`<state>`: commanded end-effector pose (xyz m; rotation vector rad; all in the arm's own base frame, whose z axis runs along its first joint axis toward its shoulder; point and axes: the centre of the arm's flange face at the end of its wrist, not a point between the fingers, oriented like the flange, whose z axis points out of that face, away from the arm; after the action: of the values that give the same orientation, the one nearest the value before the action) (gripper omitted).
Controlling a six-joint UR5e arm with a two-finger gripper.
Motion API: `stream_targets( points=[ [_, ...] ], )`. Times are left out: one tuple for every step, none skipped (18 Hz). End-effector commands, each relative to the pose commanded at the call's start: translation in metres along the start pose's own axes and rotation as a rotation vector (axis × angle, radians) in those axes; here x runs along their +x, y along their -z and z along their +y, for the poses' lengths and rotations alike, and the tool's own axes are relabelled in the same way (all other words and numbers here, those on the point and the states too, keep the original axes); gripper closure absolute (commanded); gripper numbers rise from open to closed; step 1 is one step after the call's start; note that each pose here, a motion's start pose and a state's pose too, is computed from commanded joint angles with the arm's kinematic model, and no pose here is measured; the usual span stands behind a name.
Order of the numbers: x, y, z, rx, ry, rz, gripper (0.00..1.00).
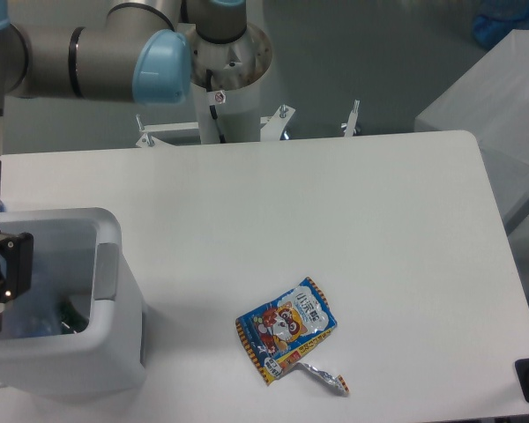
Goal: Place the trash in the trash can
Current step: 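Carry the bottle over the white bin and release it inside, then move the open gripper back over the colourful snack wrapper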
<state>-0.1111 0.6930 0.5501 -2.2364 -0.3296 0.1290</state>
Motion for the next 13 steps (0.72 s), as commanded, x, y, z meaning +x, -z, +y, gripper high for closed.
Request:
stream_targets(
  points=[
    [-0.003,0.001,0.000,0.000,0.011,-0.004,0.00],
    [-0.016,0.003,-0.002,0.002,0.039,-0.019,0.00],
    [-0.039,0.009,-0.002,0.005,0.078,-0.045,0.00],
    [-0.060,0.014,-0.002,0.007,0.112,-0.067,0.00],
    [-0.076,0.017,0.000,0.007,0.132,-0.084,0.00],
    [-0.095,0.017,0.002,0.003,0.152,-0.105,0.00],
    [-0.116,0.014,0.006,-0.006,0.174,-0.128,0.00],
    [-0.136,0.010,0.014,-0.023,0.194,-0.150,0.00],
    [-0.153,0.010,0.022,-0.036,0.210,-0.171,0.01],
    [-0.171,0.011,0.032,-0.053,0.226,-0.188,0.01],
    [-0.190,0.010,0.043,-0.069,0.246,-0.208,0.01],
    [-0.205,0.009,0.051,-0.084,0.263,-0.223,0.01],
    [-0.217,0.007,0.058,-0.096,0.278,-0.235,0.01]
  ],
)
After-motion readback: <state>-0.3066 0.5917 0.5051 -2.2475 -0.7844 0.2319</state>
